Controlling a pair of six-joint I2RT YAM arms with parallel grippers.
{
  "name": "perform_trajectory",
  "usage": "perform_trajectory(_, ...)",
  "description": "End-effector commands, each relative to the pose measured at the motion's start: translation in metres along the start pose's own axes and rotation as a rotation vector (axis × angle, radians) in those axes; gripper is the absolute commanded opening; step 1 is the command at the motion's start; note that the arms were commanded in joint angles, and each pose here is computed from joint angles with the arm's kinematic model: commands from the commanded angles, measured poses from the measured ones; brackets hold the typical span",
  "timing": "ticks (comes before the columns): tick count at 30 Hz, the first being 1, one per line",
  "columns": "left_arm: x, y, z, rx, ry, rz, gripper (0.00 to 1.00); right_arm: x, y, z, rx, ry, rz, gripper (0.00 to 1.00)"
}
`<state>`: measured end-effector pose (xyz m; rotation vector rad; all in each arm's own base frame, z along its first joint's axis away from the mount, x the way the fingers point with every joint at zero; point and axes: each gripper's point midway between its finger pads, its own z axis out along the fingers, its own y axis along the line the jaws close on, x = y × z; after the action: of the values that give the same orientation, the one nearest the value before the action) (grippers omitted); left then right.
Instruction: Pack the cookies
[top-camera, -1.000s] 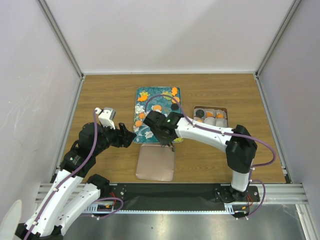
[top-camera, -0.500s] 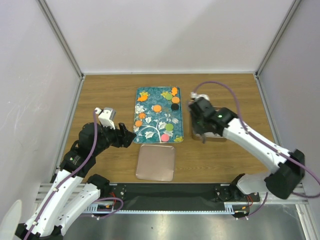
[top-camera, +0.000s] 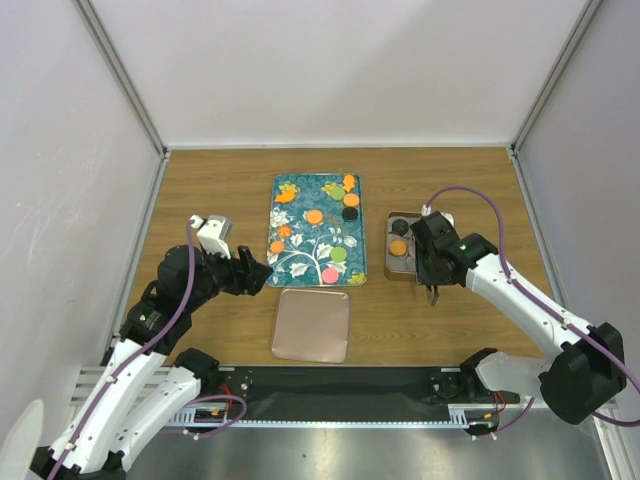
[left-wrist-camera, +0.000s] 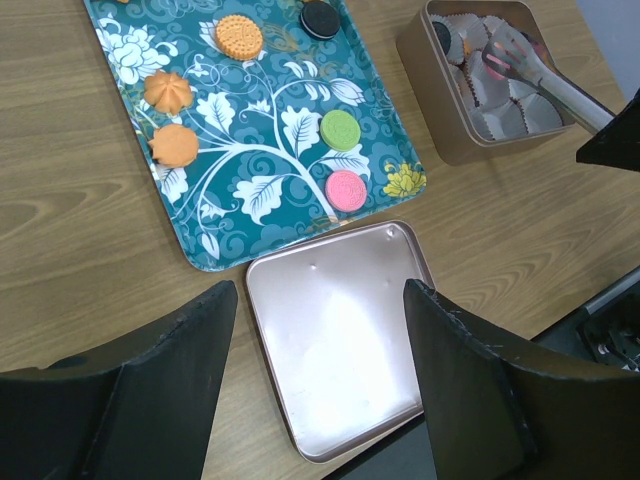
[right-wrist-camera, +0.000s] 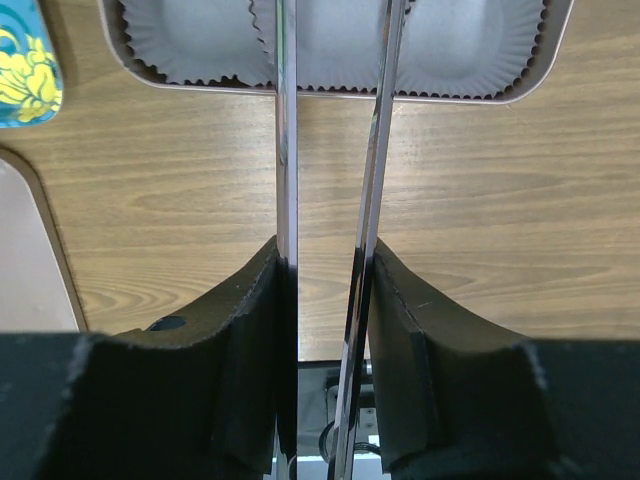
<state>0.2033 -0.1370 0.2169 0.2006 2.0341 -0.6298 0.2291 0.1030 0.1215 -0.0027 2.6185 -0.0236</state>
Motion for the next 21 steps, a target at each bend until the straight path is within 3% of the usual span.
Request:
perform_trajectory(1, -0.0018, -0.0041, 0.0021, 0.022, -0.007, 0.008, 0.74, -0.0128, 0.0042, -0.0056, -0.033, -0.062, 0.042, 0.34)
perform_trajectory(21, -0.0026, -0.0040, 0.0013, 0.020, -0.011, 0.009, 0.74, -0.0056, 0.0028, 0.0011, -0.023, -0.029, 0.039, 0.38)
